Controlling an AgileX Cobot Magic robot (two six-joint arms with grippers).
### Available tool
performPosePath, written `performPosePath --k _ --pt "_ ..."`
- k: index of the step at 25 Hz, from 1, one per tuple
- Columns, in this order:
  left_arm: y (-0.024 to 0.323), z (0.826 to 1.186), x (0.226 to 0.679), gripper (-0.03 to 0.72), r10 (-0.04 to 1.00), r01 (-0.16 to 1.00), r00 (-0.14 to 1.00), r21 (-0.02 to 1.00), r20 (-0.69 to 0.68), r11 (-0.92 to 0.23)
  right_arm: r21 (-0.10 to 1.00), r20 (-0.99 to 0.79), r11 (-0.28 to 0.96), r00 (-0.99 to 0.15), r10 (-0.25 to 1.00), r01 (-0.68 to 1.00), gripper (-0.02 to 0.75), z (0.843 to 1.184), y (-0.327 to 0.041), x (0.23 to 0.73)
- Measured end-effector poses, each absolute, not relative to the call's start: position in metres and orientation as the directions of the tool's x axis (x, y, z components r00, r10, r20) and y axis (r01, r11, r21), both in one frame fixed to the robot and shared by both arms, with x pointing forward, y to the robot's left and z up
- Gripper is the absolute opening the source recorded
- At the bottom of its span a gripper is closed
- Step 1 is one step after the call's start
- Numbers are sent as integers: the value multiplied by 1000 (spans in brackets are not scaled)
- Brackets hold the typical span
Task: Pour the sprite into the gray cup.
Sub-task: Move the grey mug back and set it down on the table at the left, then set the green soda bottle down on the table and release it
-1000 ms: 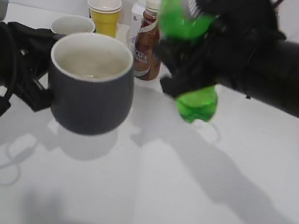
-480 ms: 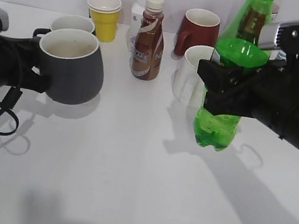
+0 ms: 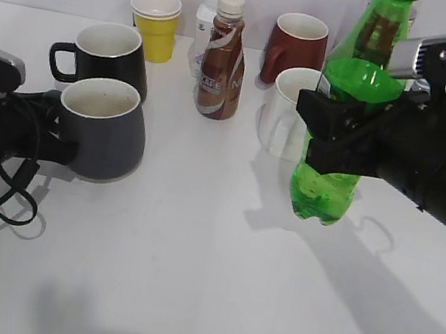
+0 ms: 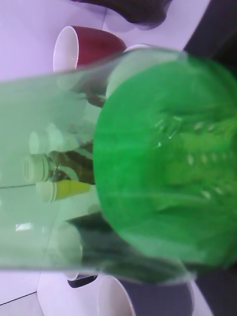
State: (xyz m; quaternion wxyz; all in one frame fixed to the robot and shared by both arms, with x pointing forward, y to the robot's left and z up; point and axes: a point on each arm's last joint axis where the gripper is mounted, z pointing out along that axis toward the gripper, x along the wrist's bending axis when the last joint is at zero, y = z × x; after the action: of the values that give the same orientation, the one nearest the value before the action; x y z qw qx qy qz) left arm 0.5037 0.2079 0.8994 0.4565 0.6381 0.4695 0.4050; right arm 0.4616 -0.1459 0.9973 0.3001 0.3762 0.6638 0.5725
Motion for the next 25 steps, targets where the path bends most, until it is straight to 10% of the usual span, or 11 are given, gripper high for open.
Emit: performPosePath --k 25 --pt "226 918 452 244 961 223 266 964 83 -145 991 -18 63 -354 935 115 430 979 -156 481"
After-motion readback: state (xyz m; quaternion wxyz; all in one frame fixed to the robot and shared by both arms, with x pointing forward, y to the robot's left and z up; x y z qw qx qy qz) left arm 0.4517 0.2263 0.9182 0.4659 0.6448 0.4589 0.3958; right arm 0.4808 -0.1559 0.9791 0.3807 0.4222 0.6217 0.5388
